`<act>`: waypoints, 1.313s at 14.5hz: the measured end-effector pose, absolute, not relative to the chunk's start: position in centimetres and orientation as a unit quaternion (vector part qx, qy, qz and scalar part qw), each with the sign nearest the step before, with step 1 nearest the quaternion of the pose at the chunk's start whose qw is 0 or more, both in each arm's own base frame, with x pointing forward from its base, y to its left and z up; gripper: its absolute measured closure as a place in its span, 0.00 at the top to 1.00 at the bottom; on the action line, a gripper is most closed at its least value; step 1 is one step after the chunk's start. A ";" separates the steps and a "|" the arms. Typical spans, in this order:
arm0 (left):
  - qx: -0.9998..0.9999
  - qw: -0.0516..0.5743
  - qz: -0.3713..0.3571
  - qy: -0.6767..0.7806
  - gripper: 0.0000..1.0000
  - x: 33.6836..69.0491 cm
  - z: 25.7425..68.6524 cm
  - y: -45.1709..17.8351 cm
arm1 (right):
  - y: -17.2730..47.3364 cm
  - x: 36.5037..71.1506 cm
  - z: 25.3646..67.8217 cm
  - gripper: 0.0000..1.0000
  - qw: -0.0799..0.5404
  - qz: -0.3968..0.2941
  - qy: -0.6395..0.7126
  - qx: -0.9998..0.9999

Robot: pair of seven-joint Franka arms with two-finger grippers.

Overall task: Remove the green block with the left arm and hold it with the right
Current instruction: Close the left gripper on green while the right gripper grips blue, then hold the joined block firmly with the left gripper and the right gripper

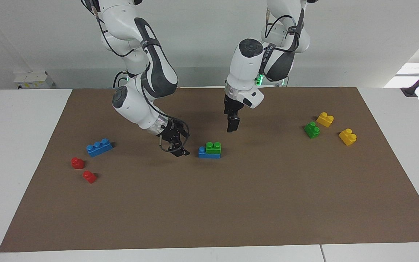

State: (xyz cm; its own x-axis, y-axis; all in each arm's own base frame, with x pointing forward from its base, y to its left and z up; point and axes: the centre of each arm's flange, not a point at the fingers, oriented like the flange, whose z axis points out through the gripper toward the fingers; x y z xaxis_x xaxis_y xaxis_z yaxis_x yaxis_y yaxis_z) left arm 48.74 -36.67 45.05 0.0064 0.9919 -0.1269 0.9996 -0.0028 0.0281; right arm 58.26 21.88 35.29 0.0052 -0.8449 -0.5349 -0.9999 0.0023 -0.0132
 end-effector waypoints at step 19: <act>0.679 0.051 -0.036 0.731 1.00 52.3 37.1 -40.4 | 27.9 57.3 29.2 1.00 0.215 0.158 0.691 -0.672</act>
State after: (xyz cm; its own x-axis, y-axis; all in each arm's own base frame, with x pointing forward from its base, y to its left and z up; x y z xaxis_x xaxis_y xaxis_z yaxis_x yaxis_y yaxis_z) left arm 52.26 -40.35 37.14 -0.0715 0.9898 -0.1234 0.9971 0.0742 0.0175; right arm 57.32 27.89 29.23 -0.0037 -0.8605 -0.5094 -0.9964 0.0466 -0.0714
